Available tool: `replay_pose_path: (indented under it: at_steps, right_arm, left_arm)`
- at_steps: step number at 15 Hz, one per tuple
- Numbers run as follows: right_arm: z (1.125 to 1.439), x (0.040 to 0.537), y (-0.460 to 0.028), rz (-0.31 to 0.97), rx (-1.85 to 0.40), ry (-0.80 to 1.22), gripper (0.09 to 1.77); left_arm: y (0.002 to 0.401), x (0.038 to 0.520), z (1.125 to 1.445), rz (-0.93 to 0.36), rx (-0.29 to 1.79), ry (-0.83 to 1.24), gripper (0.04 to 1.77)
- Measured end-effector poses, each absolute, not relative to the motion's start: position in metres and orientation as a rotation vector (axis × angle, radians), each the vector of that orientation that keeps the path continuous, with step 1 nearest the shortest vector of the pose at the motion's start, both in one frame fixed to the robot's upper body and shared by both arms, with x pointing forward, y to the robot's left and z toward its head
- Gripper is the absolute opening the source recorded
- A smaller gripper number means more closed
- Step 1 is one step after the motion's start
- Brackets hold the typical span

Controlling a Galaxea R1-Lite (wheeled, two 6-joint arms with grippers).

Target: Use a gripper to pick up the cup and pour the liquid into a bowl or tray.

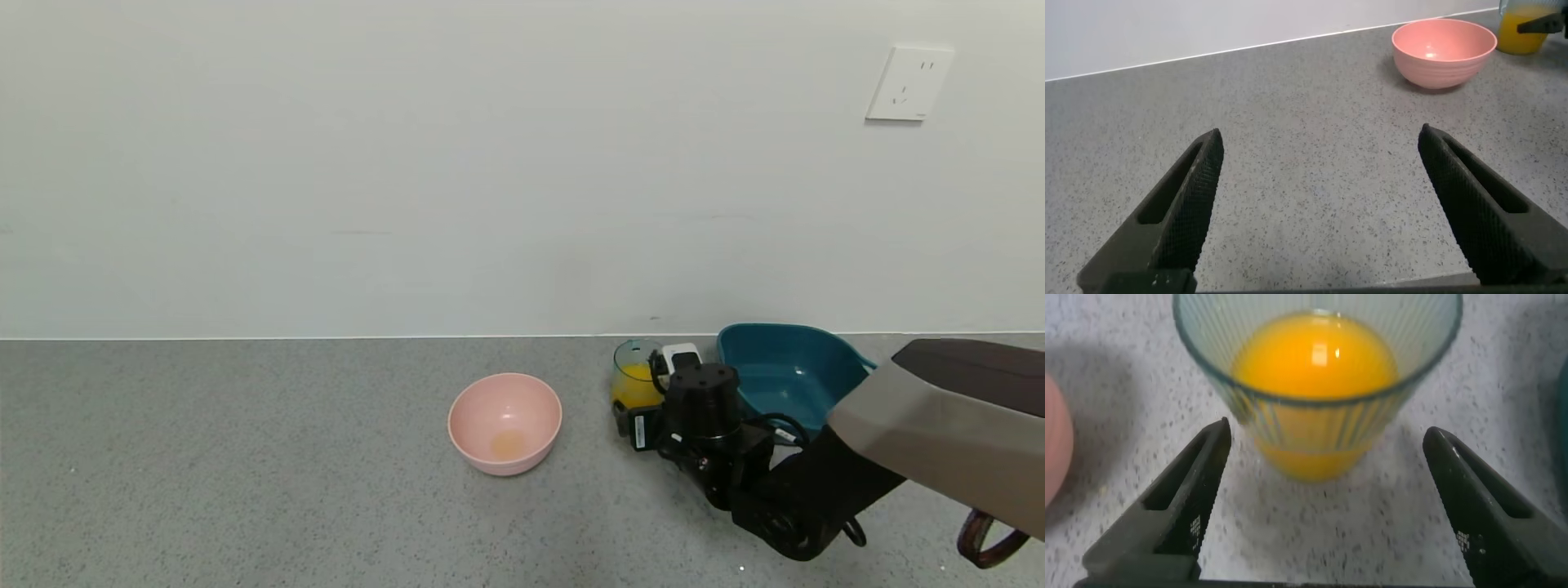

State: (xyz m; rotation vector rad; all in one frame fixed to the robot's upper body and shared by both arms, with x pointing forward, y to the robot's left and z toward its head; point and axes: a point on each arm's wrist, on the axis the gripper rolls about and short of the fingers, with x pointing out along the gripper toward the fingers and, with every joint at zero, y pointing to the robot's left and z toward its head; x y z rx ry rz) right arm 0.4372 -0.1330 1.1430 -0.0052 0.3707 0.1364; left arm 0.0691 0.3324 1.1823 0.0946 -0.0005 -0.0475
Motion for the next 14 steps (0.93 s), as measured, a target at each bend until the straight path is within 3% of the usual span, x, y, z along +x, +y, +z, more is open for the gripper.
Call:
replay_pose_path:
  at_steps: [14]
  right_arm:
    - [1.112,0.461,-0.121,0.12,0.047,0.237,1.71]
  left_arm:
    - [0.332,0.069,1.182,-0.047,0.095,-0.001,1.72]
